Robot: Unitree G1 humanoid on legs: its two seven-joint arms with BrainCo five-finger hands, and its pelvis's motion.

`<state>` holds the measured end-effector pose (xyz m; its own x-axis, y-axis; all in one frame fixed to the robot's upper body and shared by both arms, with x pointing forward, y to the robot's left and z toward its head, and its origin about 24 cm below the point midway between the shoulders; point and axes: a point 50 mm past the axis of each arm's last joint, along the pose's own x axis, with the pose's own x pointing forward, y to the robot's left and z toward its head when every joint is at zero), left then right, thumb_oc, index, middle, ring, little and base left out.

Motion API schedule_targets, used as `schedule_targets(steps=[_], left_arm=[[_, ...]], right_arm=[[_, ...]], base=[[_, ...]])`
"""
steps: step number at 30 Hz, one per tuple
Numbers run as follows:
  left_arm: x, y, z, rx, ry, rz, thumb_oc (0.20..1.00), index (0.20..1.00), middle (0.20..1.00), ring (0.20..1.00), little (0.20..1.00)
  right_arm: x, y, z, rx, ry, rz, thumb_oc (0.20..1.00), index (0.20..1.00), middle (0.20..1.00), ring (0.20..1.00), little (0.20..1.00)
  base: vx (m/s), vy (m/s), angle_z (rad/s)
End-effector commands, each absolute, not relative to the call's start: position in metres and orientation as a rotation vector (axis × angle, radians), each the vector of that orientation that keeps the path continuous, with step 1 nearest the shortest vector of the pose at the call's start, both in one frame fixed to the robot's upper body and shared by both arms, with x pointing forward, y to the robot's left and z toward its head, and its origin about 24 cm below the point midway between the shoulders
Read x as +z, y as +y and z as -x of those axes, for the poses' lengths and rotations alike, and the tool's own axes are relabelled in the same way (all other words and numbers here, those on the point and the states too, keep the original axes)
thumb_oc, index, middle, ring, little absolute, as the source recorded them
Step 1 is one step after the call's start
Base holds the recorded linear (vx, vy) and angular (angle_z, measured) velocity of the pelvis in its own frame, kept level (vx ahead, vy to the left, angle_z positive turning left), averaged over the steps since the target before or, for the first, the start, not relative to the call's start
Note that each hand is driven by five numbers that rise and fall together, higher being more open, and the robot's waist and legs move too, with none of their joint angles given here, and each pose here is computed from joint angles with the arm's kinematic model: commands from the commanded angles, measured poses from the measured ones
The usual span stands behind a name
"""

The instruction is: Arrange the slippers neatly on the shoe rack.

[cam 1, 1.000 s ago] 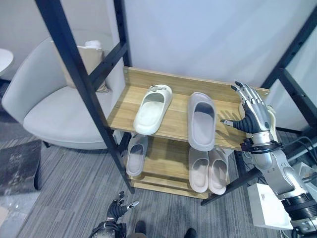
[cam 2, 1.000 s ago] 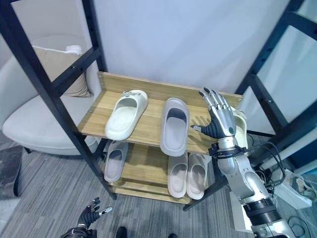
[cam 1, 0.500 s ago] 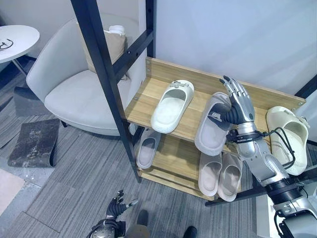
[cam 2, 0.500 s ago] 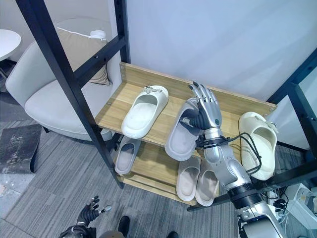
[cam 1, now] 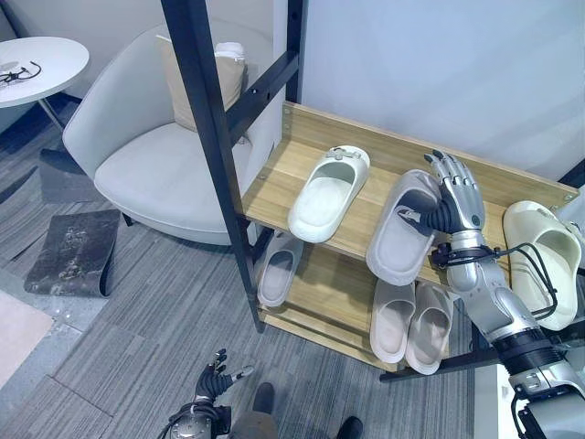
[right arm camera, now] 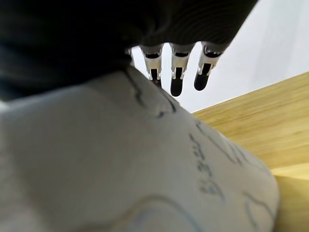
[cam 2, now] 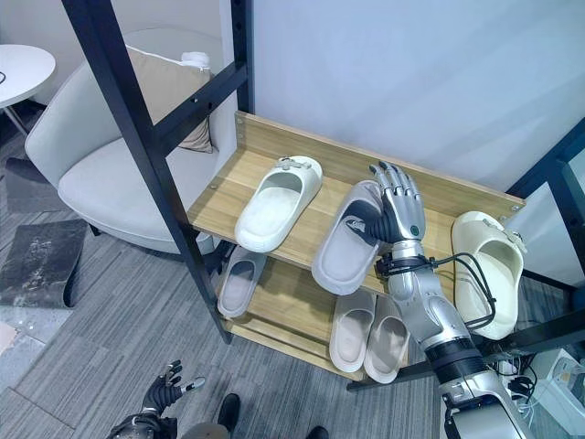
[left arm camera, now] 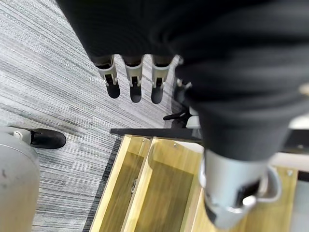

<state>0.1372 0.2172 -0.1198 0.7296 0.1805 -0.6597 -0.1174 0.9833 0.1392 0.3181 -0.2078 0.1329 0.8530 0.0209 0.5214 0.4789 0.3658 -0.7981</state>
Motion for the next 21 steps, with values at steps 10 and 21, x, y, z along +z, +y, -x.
schedule_targets(steps=[10,21], left_arm=[[-0.111,0.197,-0.163,0.069,0.643,-0.107,1.000,1.000,1.000,1.000,1.000],[-0.116,0.198,-0.159,0.127,0.675,-0.081,1.000,1.000,1.000,1.000,1.000]], right_arm=[[0.130,-0.232,-0.340,-0.398,-0.360,1.247,0.200,0.200,0.200,0.200,0.200],[0.201,-0.210,-0.306,-0.524,-0.760,1.006,0.200,0.200,0.200,0.200,0.200]], base=[[-0.01,-0.002,0.01],[-0.01,-0.002,0.00]])
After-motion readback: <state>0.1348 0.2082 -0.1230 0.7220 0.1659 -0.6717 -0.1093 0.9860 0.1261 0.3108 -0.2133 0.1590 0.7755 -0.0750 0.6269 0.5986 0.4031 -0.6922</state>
